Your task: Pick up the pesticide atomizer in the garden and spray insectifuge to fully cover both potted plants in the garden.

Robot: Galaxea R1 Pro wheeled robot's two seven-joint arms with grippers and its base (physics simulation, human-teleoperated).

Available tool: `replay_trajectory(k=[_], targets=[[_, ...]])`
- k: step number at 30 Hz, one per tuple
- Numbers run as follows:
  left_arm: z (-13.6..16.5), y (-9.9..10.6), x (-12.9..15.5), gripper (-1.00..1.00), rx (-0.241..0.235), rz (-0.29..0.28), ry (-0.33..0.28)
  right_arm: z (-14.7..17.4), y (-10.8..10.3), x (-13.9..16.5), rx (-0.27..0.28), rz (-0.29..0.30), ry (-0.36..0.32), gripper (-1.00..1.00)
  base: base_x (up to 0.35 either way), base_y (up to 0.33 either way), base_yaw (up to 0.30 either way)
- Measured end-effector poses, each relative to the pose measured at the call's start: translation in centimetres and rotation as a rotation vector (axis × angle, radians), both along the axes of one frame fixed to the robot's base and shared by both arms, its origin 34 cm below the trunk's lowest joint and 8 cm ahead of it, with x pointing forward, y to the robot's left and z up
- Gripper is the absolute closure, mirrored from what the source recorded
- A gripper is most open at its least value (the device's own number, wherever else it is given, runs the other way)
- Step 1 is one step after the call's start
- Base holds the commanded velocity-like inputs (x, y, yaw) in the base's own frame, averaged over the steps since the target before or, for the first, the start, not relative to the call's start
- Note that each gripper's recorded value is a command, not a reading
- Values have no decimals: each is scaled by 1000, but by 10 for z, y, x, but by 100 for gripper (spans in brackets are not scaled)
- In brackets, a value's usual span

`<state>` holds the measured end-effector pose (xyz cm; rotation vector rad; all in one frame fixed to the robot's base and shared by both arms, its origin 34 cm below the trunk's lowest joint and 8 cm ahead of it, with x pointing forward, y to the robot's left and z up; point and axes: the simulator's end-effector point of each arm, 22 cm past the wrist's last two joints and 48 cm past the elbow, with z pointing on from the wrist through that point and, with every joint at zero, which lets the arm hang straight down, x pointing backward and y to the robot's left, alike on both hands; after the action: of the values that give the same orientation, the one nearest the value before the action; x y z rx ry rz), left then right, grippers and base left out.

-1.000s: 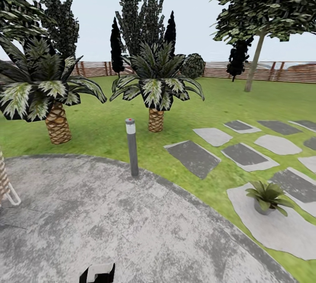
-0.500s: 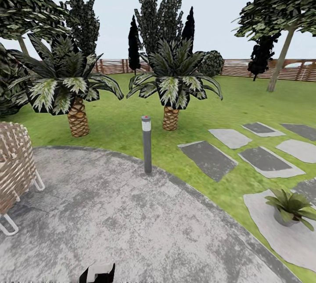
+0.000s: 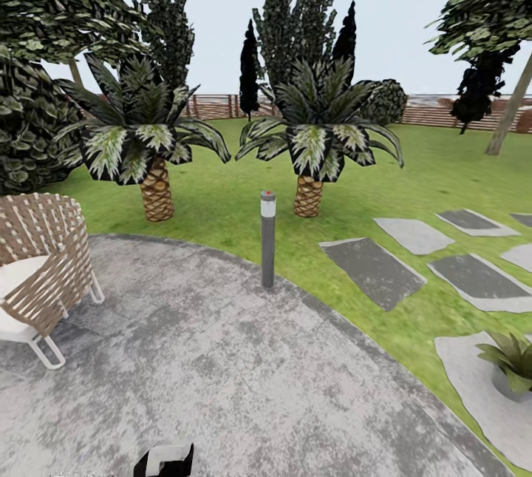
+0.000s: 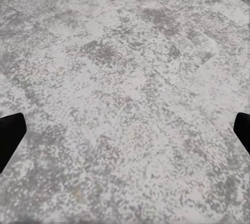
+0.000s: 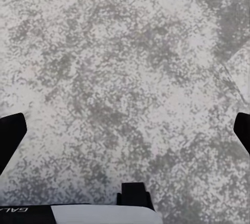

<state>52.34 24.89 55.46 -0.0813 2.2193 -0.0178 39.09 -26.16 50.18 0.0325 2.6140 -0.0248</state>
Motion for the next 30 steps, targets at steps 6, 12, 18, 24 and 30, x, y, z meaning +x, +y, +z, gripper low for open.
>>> replay_trajectory(k=[6, 12, 18, 24, 30], targets=[[-2, 0, -2, -100, 0, 0, 6, -2, 0, -3, 1, 1, 8, -100, 0, 0, 231], [-4, 0, -3, -100, 0, 0, 12, -3, 1, -4, 4, 3, 13, -100, 0, 0, 247], [-5, 0, -3, -100, 0, 0, 12, -3, 3, -4, 7, 10, 12, -100, 0, 0, 275], [-5, 0, -3, -100, 0, 0, 12, -3, 4, -4, 11, 10, 13, -100, 0, 0, 157], [-5, 0, -3, -100, 0, 0, 13, -3, 4, -4, 10, 8, 12, -100, 0, 0, 177]])
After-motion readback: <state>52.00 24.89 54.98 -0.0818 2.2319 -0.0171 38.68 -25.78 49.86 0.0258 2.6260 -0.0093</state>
